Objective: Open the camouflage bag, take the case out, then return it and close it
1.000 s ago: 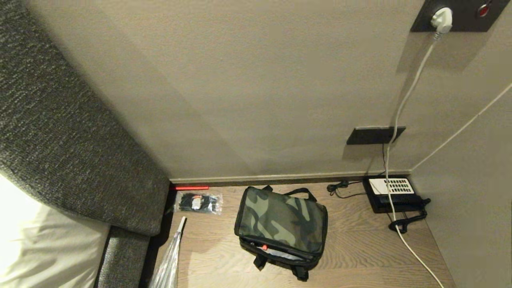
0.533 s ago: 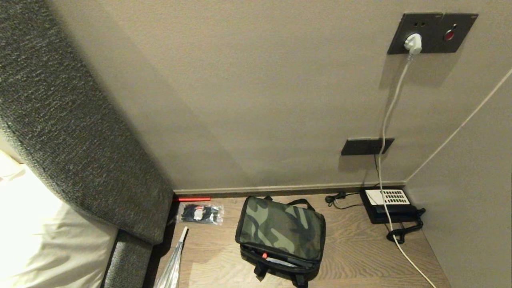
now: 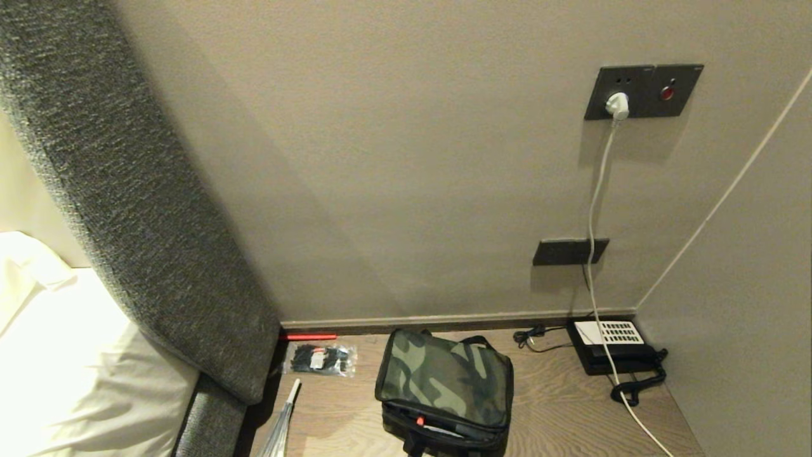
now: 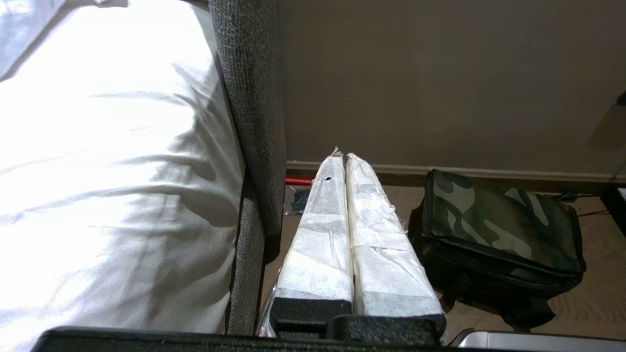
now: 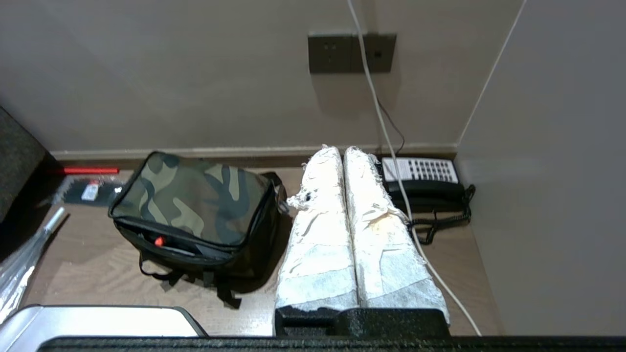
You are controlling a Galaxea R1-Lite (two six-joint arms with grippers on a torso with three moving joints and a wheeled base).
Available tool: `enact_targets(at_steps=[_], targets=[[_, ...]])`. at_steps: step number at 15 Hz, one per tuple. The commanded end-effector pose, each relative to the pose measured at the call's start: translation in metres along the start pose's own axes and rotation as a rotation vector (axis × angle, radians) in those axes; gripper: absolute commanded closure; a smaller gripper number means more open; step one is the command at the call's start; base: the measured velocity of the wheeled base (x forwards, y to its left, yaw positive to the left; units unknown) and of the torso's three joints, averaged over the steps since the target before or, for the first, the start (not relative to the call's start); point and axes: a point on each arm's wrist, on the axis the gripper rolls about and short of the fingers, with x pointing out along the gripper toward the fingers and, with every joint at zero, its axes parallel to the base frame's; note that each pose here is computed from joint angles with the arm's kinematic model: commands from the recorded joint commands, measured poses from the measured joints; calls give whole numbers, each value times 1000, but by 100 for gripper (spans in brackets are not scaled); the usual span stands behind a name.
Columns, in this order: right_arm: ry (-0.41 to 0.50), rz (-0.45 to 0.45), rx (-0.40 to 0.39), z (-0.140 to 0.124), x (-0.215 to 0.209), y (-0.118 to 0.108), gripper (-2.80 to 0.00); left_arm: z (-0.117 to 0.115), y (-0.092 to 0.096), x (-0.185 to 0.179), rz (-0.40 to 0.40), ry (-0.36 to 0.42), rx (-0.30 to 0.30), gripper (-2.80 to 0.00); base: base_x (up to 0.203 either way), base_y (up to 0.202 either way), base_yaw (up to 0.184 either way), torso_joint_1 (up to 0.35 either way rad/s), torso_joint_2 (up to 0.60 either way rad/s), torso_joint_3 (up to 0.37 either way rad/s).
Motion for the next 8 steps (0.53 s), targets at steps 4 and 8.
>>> enact_targets(at_steps=[4, 8], targets=[[0, 0, 0, 0, 0, 0, 0, -1, 0, 0, 1, 3, -1, 0, 0, 0, 0, 2, 2, 202], [0, 0, 0, 0, 0, 0, 0, -1, 0, 0, 1, 3, -2, 0, 0, 0, 0, 2, 1, 203]])
